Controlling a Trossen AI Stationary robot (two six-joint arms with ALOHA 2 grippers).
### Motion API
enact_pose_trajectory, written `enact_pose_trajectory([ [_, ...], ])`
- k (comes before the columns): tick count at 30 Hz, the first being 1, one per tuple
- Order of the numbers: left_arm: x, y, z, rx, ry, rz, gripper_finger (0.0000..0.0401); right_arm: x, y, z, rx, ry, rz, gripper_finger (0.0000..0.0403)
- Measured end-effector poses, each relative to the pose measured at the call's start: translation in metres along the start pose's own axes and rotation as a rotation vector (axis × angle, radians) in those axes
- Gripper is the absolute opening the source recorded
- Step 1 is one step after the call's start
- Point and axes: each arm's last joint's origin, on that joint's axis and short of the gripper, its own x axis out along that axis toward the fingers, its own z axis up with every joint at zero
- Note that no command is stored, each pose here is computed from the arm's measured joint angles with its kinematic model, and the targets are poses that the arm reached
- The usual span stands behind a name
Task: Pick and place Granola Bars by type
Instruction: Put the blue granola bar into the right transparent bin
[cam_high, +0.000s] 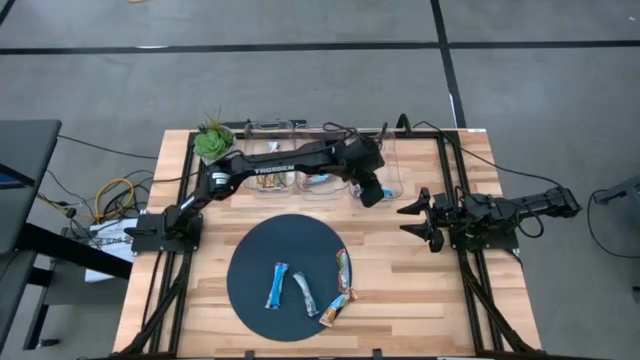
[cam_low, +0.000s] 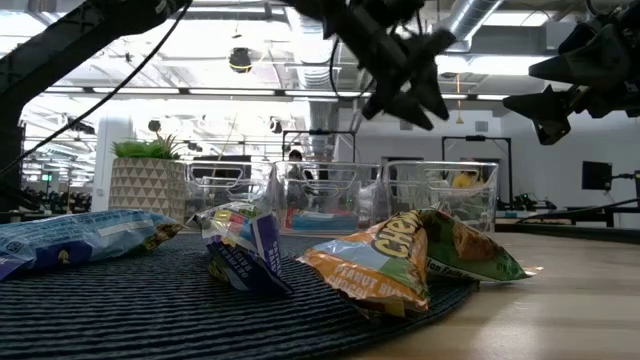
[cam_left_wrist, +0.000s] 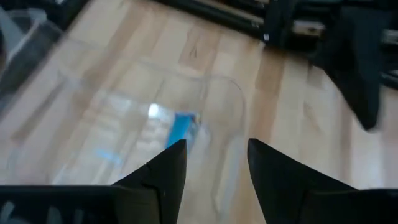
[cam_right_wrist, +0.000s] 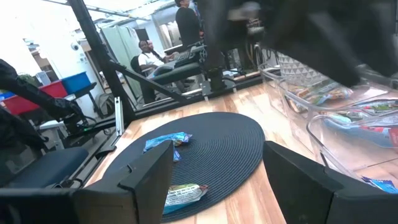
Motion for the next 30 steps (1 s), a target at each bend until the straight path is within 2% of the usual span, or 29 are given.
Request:
enact_pose_trajectory([
  [4,-0.019,-0.025,-0.003,-0.054,0.1,0.029,0.0156,0.0,0.0,0.0,0.0,0.0,0.0,0.0244],
  [9,-0.051,-0.062,-0.02,-0.126,0.197,0.037,0.0147,0.0,0.0,0.0,0.0,0.0,0.0,0.0244],
  [14,-0.091,-0.095,-0.043,-0.183,0.314,0.168,0.014,0.0,0.0,0.0,0.0,-0.001,0.0,0.0244],
  [20,-0.133,-0.138,-0.083,-0.261,0.428,0.389,0.0139,0.0,0.0,0.0,0.0,0.0,-0.001,0.0244],
  [24,-0.14,-0.17,-0.104,-0.322,0.398,0.407,0.0139,0.0,0.0,0.0,0.0,-0.001,0.0,0.0244],
  [30,-0.138,-0.194,-0.136,-0.476,0.477,0.439,0.0139,0.0,0.0,0.0,0.0,-0.001,0.0,0.0244],
])
